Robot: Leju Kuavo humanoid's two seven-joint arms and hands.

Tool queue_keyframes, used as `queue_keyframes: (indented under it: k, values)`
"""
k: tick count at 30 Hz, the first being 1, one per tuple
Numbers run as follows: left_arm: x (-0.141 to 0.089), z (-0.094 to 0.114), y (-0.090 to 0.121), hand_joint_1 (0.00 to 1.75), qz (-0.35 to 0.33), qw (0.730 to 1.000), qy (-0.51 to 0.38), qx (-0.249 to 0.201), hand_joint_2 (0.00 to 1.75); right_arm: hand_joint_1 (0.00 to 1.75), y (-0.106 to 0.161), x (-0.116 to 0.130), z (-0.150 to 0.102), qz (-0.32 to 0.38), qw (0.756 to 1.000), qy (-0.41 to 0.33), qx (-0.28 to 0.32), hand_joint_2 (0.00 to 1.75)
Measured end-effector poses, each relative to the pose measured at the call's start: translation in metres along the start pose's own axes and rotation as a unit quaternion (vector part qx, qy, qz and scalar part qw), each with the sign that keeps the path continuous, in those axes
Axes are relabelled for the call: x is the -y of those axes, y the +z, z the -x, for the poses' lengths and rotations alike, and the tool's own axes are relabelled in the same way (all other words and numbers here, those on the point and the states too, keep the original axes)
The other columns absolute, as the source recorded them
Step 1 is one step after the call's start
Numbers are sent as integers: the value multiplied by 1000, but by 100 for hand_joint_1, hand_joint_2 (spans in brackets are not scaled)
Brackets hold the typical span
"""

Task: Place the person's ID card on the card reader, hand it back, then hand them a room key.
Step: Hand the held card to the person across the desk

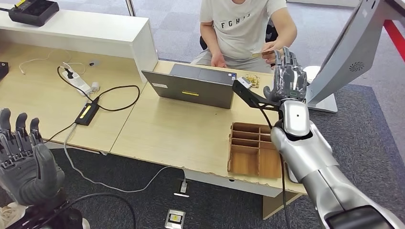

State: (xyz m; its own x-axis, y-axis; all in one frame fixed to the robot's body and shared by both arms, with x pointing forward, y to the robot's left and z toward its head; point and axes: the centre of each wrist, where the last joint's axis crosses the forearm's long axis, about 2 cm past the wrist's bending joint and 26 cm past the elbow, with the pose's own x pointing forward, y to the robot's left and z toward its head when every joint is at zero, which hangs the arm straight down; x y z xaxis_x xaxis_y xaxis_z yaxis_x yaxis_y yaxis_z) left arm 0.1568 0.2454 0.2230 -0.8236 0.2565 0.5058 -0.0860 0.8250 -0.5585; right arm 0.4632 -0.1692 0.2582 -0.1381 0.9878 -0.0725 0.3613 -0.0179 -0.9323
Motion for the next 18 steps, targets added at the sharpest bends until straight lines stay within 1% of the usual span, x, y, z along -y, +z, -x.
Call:
queue_keyframes:
  k: [5, 10, 14, 16, 18]
  values:
    - [-1, -1, 1, 38, 2, 1000, -6, 0, 175, 0, 13, -8, 8, 14, 1000, -8, 4, 175]
    - [-2, -5, 1, 36, -3, 1000, -28, 7, 175, 0, 40, -11, 4, 52, 995, -66, 46, 175]
    - [-3, -10, 3, 30, -7, 999, -38, 9, 175, 0, 74, -11, -4, 71, 986, -129, 74, 175]
    - [-3, -12, 4, 29, -4, 999, -40, 10, 175, 0, 96, -10, -7, 72, 977, -181, 86, 175]
    - [-4, -13, 4, 27, 2, 999, -42, 12, 175, 0, 121, -9, -10, 72, 963, -241, 98, 175]
